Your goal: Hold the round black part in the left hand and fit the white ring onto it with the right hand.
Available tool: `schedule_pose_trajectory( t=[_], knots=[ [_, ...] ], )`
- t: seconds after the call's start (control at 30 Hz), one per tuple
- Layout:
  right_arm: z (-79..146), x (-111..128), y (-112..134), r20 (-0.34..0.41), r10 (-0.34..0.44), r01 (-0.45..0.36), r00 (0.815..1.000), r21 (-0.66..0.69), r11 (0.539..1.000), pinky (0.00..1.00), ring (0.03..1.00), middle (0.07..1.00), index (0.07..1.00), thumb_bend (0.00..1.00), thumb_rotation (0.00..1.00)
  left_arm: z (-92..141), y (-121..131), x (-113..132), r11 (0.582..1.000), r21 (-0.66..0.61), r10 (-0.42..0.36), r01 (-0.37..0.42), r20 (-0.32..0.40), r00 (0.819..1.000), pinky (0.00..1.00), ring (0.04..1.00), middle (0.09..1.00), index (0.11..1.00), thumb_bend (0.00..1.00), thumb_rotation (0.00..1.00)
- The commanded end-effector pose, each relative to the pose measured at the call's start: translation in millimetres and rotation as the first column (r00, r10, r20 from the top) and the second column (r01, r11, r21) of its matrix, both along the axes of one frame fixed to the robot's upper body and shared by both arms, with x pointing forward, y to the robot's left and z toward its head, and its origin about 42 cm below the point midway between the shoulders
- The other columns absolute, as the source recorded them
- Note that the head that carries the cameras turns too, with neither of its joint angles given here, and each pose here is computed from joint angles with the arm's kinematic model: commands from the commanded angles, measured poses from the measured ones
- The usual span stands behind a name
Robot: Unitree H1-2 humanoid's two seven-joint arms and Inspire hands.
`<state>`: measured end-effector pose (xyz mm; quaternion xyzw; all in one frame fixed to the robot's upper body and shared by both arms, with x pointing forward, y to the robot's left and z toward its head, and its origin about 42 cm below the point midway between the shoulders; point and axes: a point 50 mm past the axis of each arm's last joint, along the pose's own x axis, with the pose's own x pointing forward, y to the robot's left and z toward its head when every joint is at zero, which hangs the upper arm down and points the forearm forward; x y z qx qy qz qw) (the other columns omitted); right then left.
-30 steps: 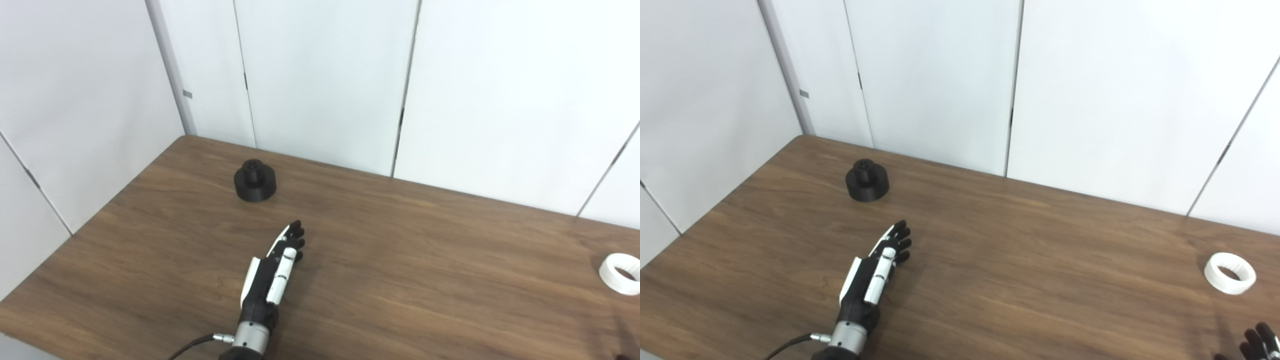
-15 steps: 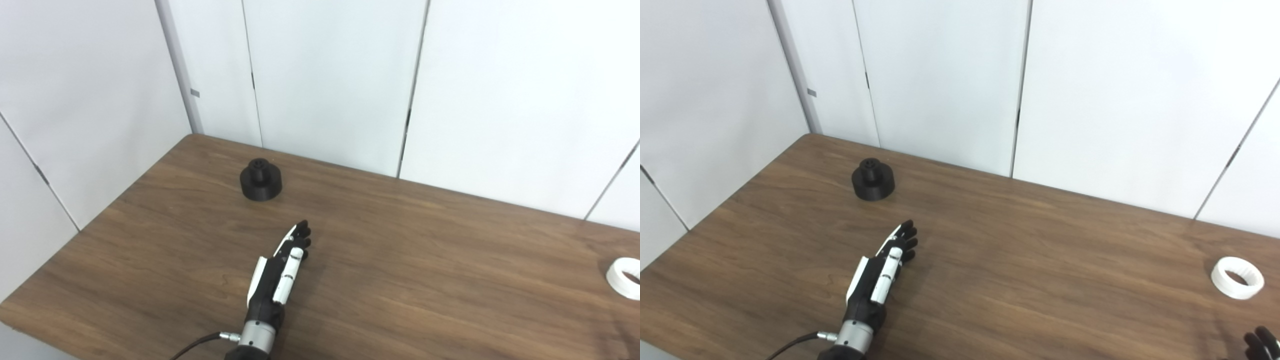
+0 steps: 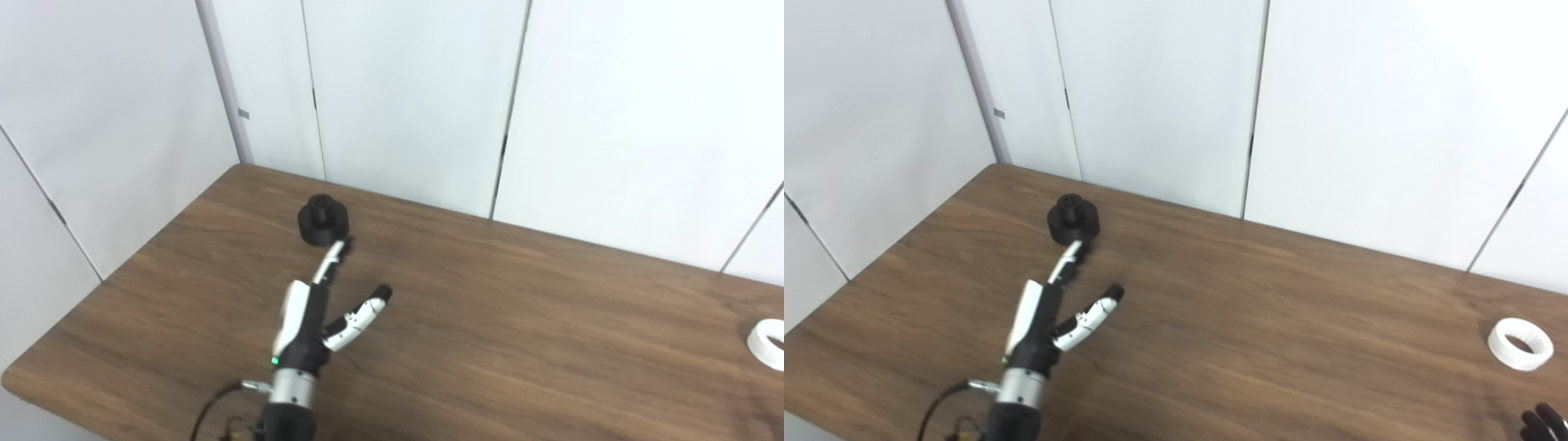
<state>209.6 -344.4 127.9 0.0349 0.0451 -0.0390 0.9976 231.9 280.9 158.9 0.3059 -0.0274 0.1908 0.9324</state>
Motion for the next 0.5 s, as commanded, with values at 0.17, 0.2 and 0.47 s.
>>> schedule_pose_trajectory(
  t=[0.17, 0.2, 0.47],
  knots=[
    [5, -1, 4, 0.016, 0.011, -0.011, 1.000, -0.019, 1.000, 1.00, 0.957, 0.927, 0.904, 0.67, 1.00, 47, 43, 32, 0.955, 0.261, 0.120, -0.140, 0.091, 0.989, 0.92, 0.997, 0.981, 0.970, 1.00, 0.48],
    [5, -1, 5, 0.020, 0.013, -0.012, 1.000, -0.019, 1.000, 1.00, 0.955, 0.924, 0.899, 0.68, 1.00, 51, 49, 37, 0.947, 0.282, 0.133, -0.155, 0.095, 0.987, 0.94, 0.999, 0.981, 0.963, 1.00, 0.47],
    [7, -2, 13, 0.025, 0.008, -0.007, 1.000, -0.011, 1.000, 1.00, 0.981, 0.941, 0.914, 0.72, 1.00, 61, 89, 71, 0.862, 0.447, 0.224, -0.240, 0.090, 0.971, 1.00, 1.000, 0.972, 0.925, 1.00, 0.51]
  ],
)
